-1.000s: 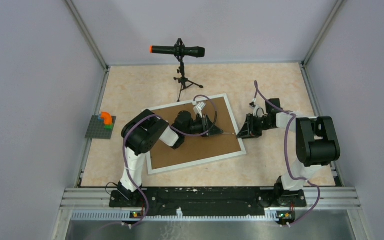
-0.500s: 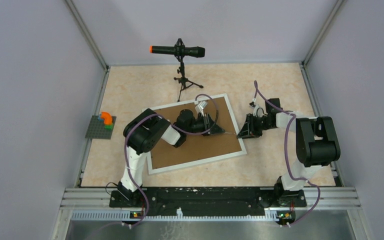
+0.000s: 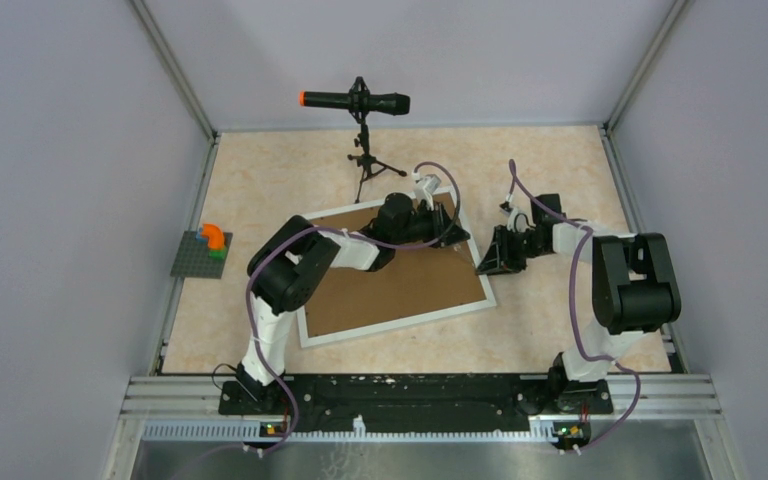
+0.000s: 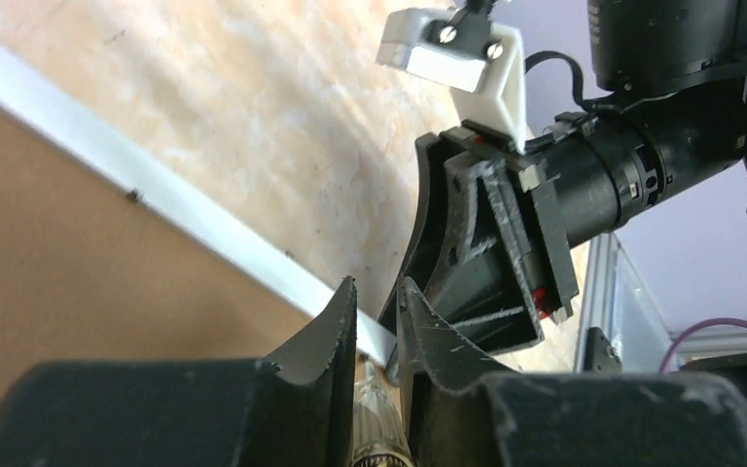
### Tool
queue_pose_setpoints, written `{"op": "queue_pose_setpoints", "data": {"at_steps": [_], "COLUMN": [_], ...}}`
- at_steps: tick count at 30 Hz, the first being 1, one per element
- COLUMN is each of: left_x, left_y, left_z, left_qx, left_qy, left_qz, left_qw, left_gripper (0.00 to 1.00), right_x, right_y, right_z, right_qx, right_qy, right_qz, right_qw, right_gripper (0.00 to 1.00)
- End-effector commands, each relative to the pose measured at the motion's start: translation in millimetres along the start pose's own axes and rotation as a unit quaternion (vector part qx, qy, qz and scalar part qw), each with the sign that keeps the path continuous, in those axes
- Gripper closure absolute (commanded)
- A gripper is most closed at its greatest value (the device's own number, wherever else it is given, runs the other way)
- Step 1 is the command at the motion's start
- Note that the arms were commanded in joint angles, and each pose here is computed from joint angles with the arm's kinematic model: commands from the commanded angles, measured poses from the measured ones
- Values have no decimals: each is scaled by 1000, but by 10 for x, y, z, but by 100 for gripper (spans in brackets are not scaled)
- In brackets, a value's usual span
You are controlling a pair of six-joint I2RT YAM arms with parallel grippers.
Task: Take the photo out of the frame
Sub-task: Release the photo frame item from the photo frame.
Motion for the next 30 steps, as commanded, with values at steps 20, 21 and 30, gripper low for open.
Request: {"op": "queue_pose_setpoints", "data": {"at_steps": [20, 21, 30], "left_x": [-652, -723, -1387], "left_y": [-653, -647, -433], "left_z": [639, 670, 864], "left_qx": [109, 112, 93], "left_qy": [-5, -7, -20], "left_qz": [59, 63, 93], "left_qw": [992, 992, 991], "left_gripper": [100, 100, 100], "right_x": [-196, -213, -78], "right_y": [106, 123, 183], "right_z": [389, 414, 448], "right_qx": [-96, -100, -119], "right_qy": [-32, -36, -13], "right_qz": [-45, -49, -120], "right_qw": [994, 993, 985], "right_gripper": [52, 48, 48]}}
Point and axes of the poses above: each gripper's point midway between its finger pads, its own x axis out along the fingers, its own y axis along the line the jaws close on, z = x × y, the point moved 5 cm from there along -x, back along the fingers, and after that the axes turned 11 degrees about -x, right-handed, at the moved point
